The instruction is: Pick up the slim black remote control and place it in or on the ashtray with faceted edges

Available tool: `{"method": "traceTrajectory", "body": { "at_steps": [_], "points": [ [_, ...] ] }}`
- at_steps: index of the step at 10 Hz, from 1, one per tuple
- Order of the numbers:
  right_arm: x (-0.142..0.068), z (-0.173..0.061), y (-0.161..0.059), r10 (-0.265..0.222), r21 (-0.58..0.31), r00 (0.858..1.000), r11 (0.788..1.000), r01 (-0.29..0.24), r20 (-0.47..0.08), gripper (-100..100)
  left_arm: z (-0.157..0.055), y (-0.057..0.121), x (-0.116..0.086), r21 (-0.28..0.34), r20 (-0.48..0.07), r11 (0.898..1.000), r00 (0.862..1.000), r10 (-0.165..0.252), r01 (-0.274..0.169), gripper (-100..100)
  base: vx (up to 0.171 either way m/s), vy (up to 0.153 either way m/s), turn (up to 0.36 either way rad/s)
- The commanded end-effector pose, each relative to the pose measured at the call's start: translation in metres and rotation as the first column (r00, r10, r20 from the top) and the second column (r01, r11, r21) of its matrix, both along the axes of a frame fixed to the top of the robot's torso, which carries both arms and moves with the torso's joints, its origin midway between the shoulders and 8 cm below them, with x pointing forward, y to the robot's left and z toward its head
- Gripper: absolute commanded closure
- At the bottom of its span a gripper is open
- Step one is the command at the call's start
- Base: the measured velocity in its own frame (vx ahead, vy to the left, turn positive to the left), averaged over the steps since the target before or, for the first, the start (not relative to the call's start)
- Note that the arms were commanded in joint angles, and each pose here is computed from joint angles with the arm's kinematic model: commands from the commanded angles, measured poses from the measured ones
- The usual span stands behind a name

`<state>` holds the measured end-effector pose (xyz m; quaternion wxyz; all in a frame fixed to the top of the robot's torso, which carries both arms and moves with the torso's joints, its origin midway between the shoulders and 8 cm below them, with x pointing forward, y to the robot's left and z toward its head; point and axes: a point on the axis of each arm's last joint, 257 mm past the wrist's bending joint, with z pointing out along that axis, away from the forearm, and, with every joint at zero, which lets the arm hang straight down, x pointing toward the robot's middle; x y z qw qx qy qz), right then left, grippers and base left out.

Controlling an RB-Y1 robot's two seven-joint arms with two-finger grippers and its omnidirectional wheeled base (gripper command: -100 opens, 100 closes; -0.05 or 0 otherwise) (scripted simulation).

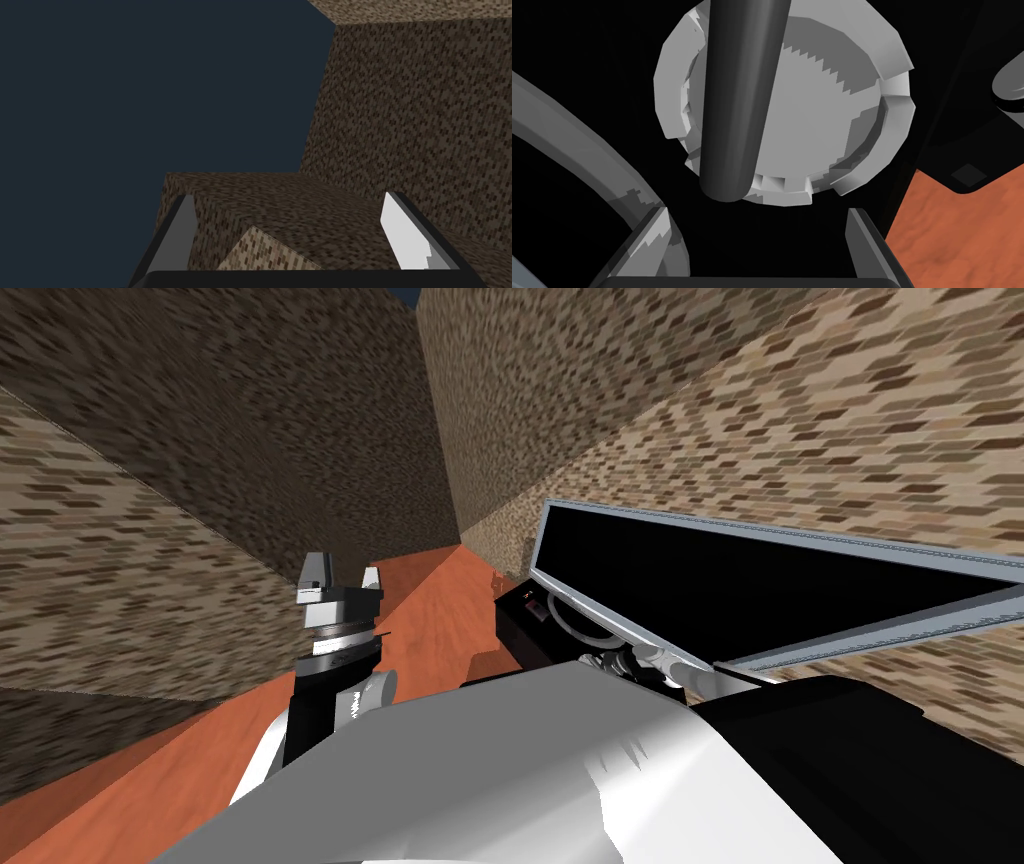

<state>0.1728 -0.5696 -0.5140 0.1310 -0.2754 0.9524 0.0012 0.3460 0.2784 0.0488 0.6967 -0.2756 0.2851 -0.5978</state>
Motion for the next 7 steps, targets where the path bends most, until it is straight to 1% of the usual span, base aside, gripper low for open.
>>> {"method": "traceTrajectory", "body": {
  "at_steps": [1,2,3,4,5,6,7],
  "points": [
    [-0.017,0.005,-0.011,-0.003,-0.026,1.0,1.0,0.003,-0.005,-100,0.0,0.0,0.0,0.0,0.0,1.0,1.0,0.0,0.0,0,-0.089,-0.029,0.311],
    [-0.01,0.006,-0.005,-0.021,-0.004,1.0,1.0,0.021,0.012,-100,0.0,0.0,0.0,0.0,0.0,1.0,1.0,0.0,0.0,0,-0.091,-0.034,0.237],
    [-0.007,0.007,-0.003,-0.045,0.009,0.999,0.999,0.045,0.024,-100,0.0,0.0,0.0,0.0,0.0,1.0,1.0,0.0,0.0,0,-0.038,-0.01,0.008],
    [-0.005,0.007,-0.002,-0.056,0.016,0.998,0.998,0.056,0.029,-100,0.0,0.0,0.0,0.0,0.0,1.0,1.0,0.0,0.0,0,0.0,0.008,-0.034],
    [-0.021,0.012,-0.01,-0.046,-0.008,0.999,0.999,0.047,0.02,-100,0.0,0.0,0.0,0.0,0.0,1.0,1.0,0.0,0.0,0,-0.058,-0.004,0.368],
    [-0.018,0.013,-0.008,-0.07,0.004,0.997,0.998,0.069,0.03,-100,0.0,0.0,0.0,0.0,0.0,1.0,1.0,0.0,0.0,0,-0.073,-0.021,0.23],
    [-0.015,0.014,-0.007,-0.094,0.018,0.995,0.995,0.094,0.041,-100,0.0,0.0,0.0,0.0,0.0,1.0,1.0,0.0,0.0,0,-0.038,-0.012,-0.004]
  ]
}}
